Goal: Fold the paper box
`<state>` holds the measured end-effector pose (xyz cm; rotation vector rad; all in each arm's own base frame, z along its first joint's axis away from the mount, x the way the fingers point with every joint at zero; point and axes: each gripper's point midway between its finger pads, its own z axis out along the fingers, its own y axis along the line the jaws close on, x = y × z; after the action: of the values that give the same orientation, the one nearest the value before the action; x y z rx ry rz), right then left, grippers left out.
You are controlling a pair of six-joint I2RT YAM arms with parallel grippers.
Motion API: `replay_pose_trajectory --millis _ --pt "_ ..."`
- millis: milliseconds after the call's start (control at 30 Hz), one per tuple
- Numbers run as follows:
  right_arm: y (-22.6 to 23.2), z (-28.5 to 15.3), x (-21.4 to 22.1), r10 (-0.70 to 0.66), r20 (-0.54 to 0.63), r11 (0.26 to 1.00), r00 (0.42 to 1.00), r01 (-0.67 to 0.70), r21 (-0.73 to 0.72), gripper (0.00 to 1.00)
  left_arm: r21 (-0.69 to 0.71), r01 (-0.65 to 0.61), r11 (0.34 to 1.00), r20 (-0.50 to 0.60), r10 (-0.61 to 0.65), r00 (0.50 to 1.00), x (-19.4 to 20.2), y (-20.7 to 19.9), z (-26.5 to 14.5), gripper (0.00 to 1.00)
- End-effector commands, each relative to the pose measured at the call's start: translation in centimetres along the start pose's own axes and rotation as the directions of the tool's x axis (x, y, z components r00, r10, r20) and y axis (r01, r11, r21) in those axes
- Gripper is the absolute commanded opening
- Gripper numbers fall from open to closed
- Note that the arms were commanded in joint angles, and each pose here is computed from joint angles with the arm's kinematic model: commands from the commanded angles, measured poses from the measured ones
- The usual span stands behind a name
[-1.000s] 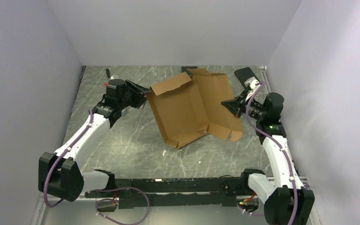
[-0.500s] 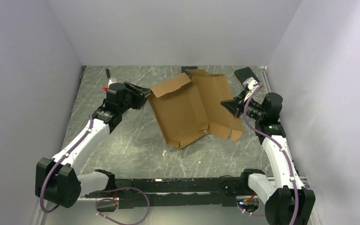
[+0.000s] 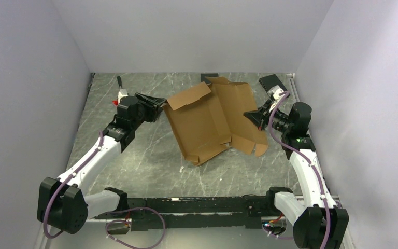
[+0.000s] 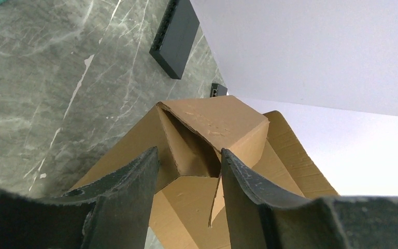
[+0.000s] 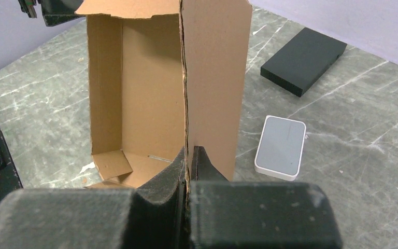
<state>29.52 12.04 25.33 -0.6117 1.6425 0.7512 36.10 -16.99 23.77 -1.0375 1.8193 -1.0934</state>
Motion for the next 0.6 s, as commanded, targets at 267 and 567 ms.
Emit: replay_pose_trajectory --millis 267,567 --pt "-0.01 0.23 -0.52 -0.032 0.003 0.999 0.999 0.032 -0.006 0.00 0.121 0.025 0.992 0.031 -0.029 0.999 -0.46 -2.35 -0.55 0.55" --pt "-0.02 0.29 -0.45 -0.033 0.000 0.999 0.999 0.033 -0.007 0.00 0.129 0.029 0.991 0.051 -0.036 0.998 -0.69 -1.93 -0.99 0.54"
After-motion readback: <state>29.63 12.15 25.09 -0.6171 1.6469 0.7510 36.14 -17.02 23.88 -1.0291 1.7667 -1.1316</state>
